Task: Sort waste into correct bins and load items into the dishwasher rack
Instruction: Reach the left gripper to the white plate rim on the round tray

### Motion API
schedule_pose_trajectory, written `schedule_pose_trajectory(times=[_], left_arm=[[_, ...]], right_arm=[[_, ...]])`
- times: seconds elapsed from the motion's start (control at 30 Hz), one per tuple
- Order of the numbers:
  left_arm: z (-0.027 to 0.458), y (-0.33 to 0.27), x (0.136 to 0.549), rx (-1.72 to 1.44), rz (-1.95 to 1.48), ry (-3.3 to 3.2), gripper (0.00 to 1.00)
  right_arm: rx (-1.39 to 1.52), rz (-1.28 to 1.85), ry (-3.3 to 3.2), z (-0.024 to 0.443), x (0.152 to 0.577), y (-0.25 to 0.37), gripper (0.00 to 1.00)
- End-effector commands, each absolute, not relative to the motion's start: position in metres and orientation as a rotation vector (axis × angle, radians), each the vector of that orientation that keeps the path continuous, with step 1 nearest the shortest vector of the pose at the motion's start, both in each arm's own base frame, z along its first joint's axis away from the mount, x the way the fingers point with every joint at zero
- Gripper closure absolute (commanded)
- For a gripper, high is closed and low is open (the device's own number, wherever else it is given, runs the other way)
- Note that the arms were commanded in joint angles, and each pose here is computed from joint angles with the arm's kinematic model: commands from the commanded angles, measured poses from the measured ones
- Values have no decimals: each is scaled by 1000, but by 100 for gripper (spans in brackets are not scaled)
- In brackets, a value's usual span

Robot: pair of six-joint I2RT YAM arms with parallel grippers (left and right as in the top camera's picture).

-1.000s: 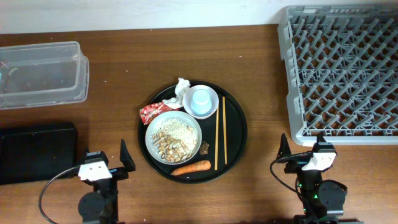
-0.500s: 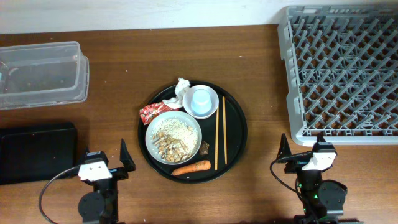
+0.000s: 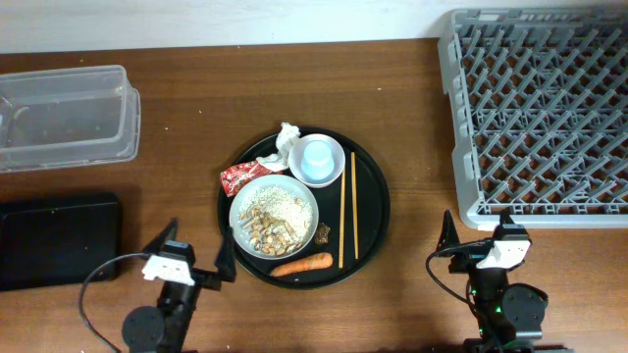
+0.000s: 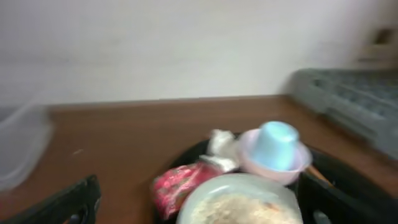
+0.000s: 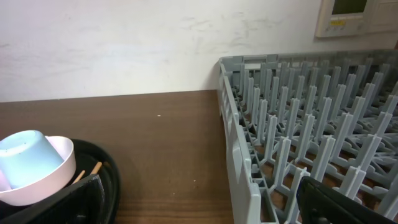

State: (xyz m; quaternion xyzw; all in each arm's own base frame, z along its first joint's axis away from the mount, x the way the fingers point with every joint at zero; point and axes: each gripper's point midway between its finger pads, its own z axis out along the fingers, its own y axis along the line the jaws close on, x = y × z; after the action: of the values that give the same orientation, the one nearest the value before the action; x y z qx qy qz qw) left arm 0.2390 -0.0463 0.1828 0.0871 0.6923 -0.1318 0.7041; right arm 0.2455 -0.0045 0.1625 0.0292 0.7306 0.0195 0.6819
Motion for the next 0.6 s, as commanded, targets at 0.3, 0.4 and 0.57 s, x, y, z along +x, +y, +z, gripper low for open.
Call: schedule_pose_trajectory(times=[0.3,0.4,0.57], left_arm=[[309,-94,241,429,-595,1756,1],[330,-110,250,503,-738,1770,1],[259,-54,270,90,-346,2280,1]], right_arm=[[73,26,1646,156,246,-8,2],[73,26,1646,156,246,-8,2],[73,26,1646,156,246,-8,2]])
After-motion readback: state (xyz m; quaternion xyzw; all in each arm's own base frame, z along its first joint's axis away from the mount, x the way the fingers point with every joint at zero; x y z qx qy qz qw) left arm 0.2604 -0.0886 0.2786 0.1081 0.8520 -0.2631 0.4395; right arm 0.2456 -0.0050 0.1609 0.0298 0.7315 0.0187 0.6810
